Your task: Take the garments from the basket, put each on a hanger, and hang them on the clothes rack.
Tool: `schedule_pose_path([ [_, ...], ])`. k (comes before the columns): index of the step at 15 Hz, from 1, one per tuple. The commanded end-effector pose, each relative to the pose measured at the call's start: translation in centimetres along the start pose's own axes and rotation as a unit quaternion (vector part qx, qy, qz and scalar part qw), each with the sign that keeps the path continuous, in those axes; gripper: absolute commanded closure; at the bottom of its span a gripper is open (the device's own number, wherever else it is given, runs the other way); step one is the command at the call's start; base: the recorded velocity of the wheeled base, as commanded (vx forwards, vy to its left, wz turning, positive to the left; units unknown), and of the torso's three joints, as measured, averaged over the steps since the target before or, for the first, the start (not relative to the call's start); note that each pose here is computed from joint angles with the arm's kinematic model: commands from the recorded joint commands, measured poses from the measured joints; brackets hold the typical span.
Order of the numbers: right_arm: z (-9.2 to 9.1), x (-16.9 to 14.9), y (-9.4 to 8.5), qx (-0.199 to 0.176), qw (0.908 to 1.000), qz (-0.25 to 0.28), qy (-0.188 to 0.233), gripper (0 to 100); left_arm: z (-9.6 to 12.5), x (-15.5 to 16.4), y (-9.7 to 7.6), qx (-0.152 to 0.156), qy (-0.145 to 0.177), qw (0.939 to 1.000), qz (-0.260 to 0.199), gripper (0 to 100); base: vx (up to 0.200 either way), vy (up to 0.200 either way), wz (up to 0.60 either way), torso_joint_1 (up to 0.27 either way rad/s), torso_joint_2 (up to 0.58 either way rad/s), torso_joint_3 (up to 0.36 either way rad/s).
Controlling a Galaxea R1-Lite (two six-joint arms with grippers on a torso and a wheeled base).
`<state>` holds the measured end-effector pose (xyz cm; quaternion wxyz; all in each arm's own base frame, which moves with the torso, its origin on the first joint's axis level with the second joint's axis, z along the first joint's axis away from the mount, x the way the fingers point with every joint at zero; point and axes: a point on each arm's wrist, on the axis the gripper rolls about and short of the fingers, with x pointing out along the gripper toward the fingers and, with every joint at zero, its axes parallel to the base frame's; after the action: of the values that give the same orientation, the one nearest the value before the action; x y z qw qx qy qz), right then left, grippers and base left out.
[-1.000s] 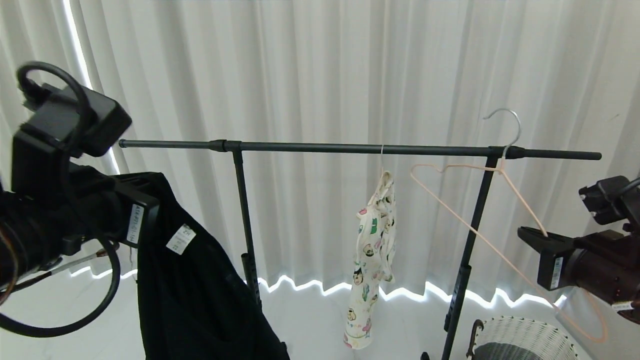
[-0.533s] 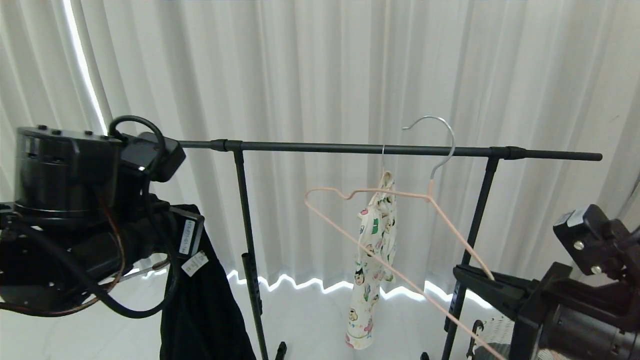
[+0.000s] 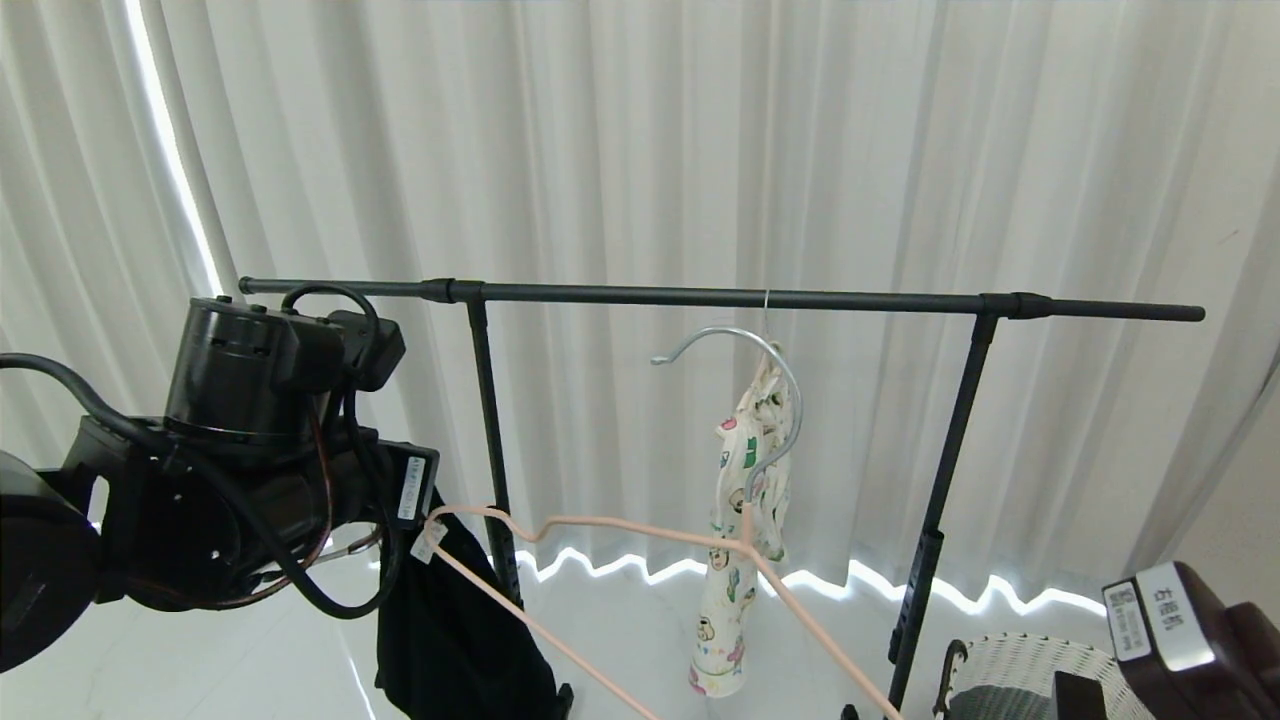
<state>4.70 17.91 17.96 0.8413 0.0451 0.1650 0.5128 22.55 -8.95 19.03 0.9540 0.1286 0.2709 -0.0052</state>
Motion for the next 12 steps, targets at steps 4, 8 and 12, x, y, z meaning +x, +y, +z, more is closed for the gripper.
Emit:
schedule_pose_path([
  [4, 0.1, 1.0, -1.3, 0.007, 0.9996, -0.027, 0.006, 100, 0.4, -1.2, 0.2, -0.006, -0.021, 0.9997, -0.005, 100, 0.000, 0.000, 0.00, 0.000, 0.00, 0.000],
  [8, 0.2, 1.5, -1.1, 0.006, 0.9998, -0.010, 0.016, 100, 0.8, -1.6, -0.1, -0.004, -0.032, 0.9994, -0.014, 100, 0.000, 0.000, 0.00, 0.000, 0.00, 0.000],
  [12, 0.5, 2.7, -1.2, 0.007, 0.9997, -0.003, 0.021, 100, 0.8, -1.6, -0.1, -0.011, -0.032, 0.9993, -0.014, 100, 0.000, 0.000, 0.00, 0.000, 0.00, 0.000],
])
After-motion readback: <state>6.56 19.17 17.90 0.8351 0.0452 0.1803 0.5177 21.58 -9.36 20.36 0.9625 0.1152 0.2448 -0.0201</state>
